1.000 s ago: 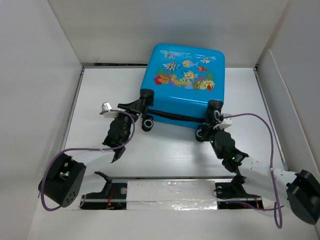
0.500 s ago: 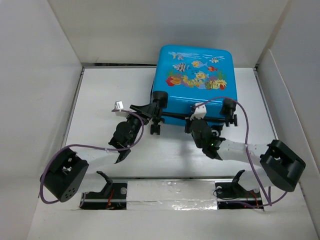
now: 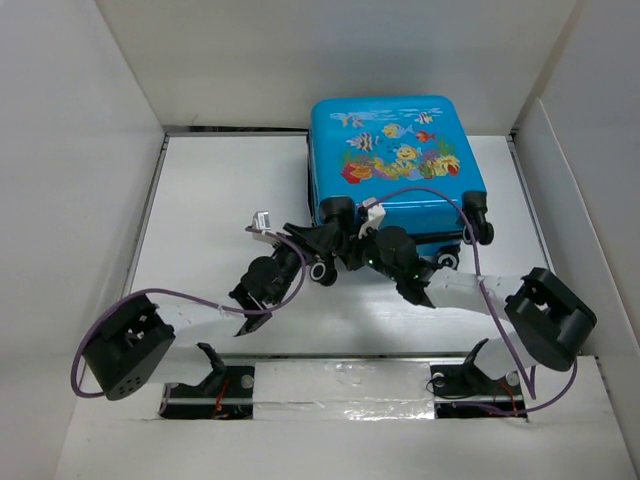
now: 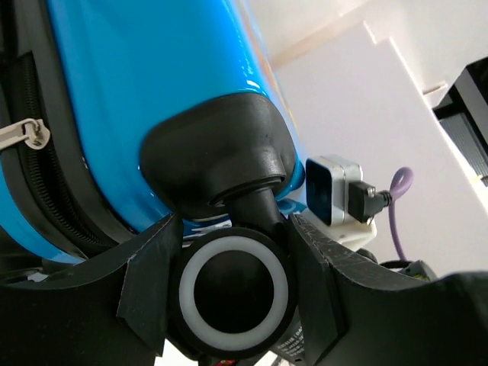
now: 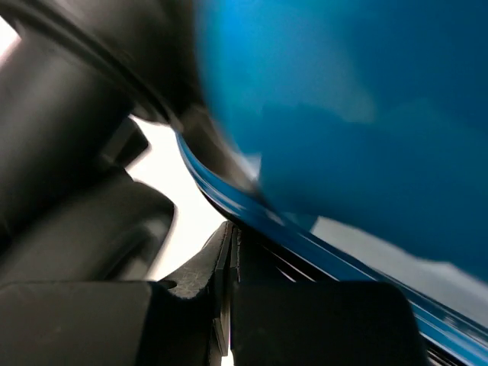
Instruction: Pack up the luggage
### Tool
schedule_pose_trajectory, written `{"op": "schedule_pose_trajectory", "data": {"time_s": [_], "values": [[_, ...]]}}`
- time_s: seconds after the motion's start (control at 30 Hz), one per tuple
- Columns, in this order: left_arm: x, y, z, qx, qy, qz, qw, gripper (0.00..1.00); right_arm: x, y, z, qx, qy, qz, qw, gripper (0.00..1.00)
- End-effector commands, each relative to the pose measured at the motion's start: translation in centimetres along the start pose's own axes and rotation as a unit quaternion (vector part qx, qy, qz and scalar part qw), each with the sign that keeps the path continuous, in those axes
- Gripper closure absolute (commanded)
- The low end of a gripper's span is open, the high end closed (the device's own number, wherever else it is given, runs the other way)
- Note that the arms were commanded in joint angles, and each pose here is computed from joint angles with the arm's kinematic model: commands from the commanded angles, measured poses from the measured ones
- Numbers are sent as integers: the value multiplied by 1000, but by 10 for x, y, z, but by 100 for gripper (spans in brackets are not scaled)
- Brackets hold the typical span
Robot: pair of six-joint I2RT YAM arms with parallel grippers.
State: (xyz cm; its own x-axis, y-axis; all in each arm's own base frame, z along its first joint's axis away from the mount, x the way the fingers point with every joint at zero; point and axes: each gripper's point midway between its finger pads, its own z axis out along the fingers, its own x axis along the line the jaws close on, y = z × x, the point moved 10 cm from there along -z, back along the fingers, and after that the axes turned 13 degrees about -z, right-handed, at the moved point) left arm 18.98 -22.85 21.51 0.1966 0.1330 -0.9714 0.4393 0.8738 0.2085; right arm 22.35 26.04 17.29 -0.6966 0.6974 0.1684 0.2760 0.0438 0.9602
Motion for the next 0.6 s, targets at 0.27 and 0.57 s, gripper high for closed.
{"op": "schedule_pose_trajectory", "data": {"time_s": [0.27,0.57], "values": [[-89,-42,-19,164,-169,11,972,14,-2,38,-41,-98,92,11,991,100],[-64,-2,-29,84,-25,157,984,1,-30,29,-84,-103,67,26,992,100]]}}
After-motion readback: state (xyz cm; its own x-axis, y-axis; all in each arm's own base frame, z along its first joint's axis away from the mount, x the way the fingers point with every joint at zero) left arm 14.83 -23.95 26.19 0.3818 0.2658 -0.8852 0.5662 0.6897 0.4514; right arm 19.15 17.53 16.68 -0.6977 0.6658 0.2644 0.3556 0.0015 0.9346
